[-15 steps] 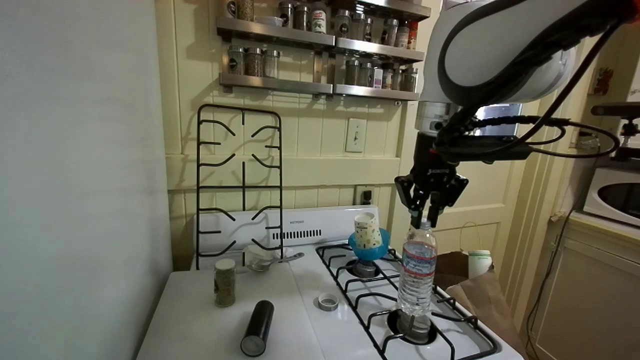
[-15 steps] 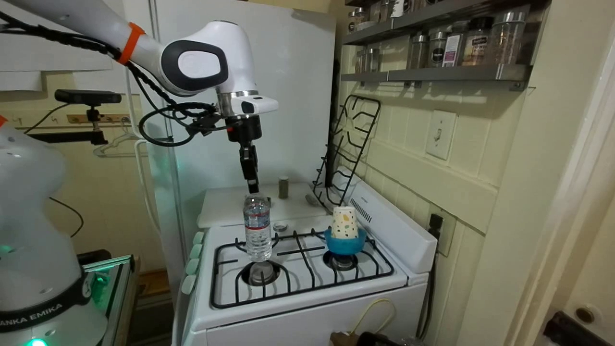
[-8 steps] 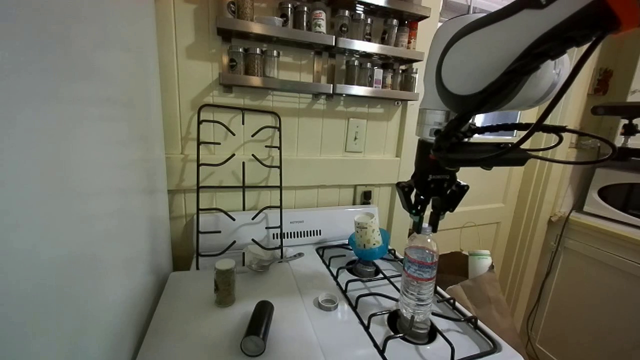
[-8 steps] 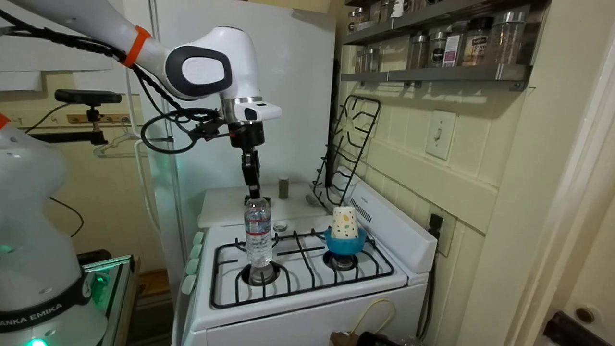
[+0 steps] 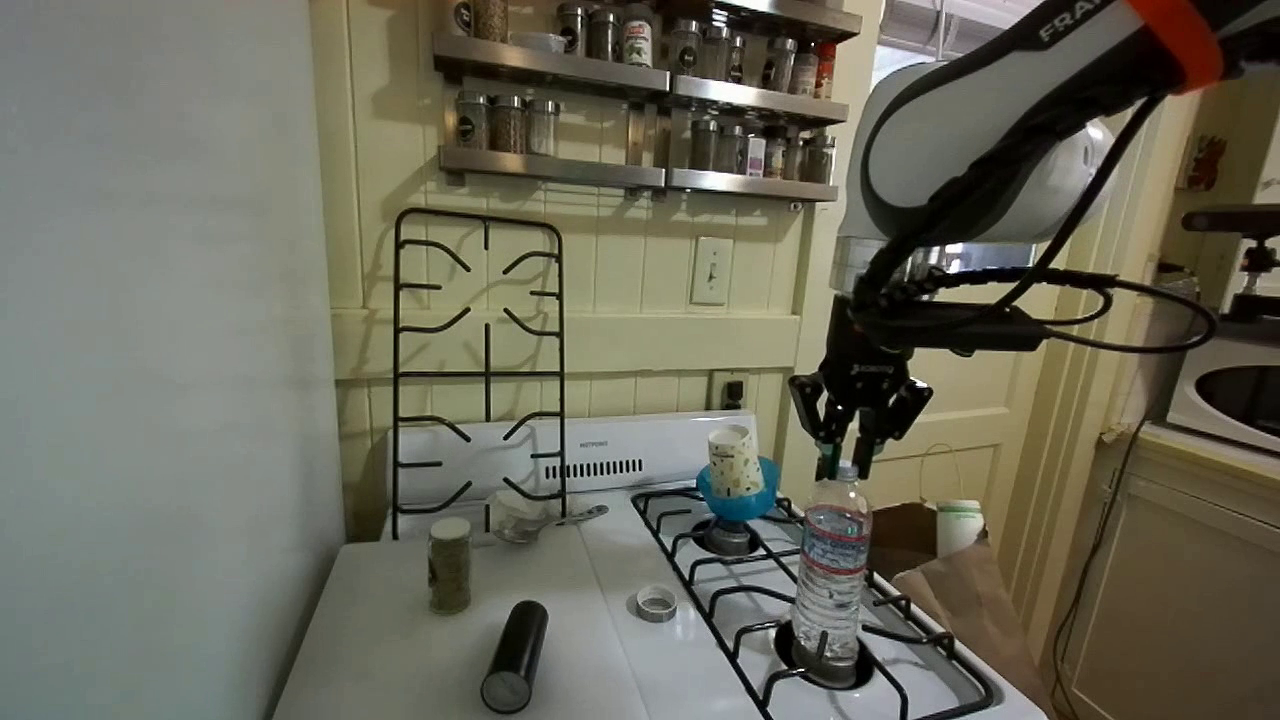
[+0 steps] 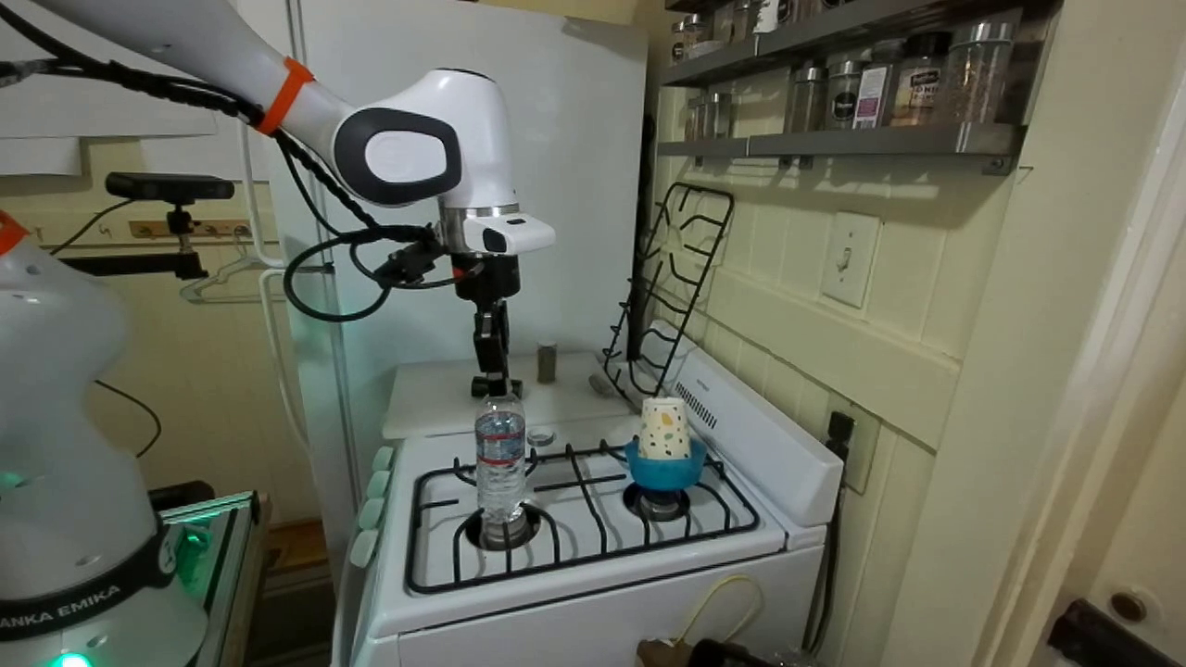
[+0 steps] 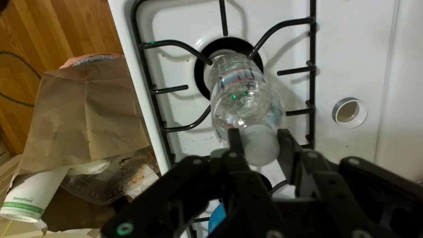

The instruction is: Separate the items on the stove

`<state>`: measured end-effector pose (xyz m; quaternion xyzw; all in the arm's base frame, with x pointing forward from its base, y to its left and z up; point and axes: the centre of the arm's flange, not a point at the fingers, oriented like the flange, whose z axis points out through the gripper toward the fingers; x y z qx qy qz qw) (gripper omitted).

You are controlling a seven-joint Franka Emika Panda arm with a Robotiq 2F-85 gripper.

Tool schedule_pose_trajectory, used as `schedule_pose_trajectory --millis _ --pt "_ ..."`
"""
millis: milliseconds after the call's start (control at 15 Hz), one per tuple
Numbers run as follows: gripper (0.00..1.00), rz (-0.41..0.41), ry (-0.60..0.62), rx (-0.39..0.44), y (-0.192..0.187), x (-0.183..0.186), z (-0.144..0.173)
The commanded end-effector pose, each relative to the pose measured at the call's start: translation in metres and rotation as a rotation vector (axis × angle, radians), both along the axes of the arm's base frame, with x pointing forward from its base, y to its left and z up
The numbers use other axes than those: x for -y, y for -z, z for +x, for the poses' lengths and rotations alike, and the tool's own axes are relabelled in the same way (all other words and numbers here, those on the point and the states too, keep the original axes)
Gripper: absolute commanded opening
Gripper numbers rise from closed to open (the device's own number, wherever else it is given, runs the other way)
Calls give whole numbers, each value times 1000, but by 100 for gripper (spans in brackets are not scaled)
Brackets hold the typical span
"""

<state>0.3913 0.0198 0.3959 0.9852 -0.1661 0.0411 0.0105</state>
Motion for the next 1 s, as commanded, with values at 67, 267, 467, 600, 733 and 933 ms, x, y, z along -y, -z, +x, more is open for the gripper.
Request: schedule_pose_trajectory --millis 67,267,467,600,733,933 --pt "58 35 -5 -11 7 1 2" --pt "79 10 -24 9 -10 -2 -5" --pt "99 -12 -49 64 -33 -8 -10" --pt "100 -11 -77 136 -59 -11 -14" --pt "100 -25 -167 216 -80 -14 -11" --pt "100 -24 -172 212 -86 -18 -4"
